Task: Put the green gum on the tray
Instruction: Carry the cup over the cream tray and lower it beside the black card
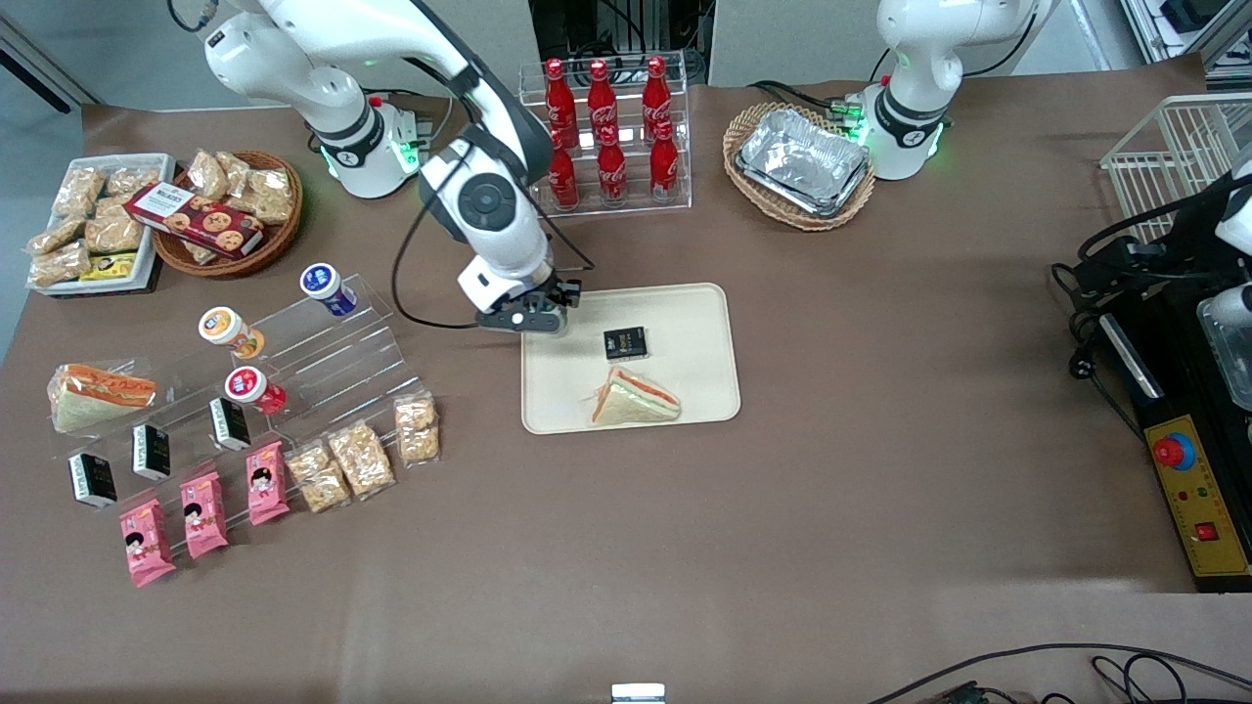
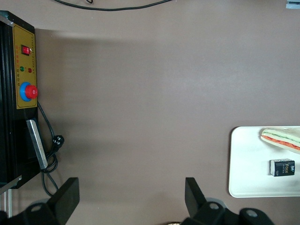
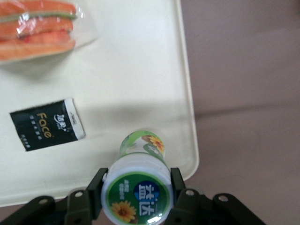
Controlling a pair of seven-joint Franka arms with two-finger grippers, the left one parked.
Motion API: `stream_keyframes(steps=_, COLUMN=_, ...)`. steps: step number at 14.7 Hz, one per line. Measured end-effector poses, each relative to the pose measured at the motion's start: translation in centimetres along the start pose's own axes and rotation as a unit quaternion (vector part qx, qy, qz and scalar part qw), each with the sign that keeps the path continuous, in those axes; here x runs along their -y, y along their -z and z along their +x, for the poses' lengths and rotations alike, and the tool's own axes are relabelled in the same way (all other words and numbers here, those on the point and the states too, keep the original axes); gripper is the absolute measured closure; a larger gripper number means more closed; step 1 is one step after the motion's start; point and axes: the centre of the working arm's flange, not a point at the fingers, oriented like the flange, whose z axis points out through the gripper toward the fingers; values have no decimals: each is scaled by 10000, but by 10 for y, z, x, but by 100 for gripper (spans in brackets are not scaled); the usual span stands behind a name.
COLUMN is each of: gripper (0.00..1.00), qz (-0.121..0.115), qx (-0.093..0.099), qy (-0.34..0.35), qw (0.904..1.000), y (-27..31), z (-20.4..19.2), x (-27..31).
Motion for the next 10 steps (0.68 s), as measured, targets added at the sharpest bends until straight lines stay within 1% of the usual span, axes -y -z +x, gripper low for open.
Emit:
stream_keyframes(steps=2, gripper=41, qz=-35, qx=28, qy=83, qw=10000, y=-16, z=-7, x=7)
stream_keyframes(steps=7, gripper=41, qz=-35, qx=17, qy=134, qw=9999, y=-29, z=-13, x=10)
stream_keyframes(steps=10, gripper=37, qz=-44, qx=16, qy=120, qw=9999, y=-31, z=-14, x=9)
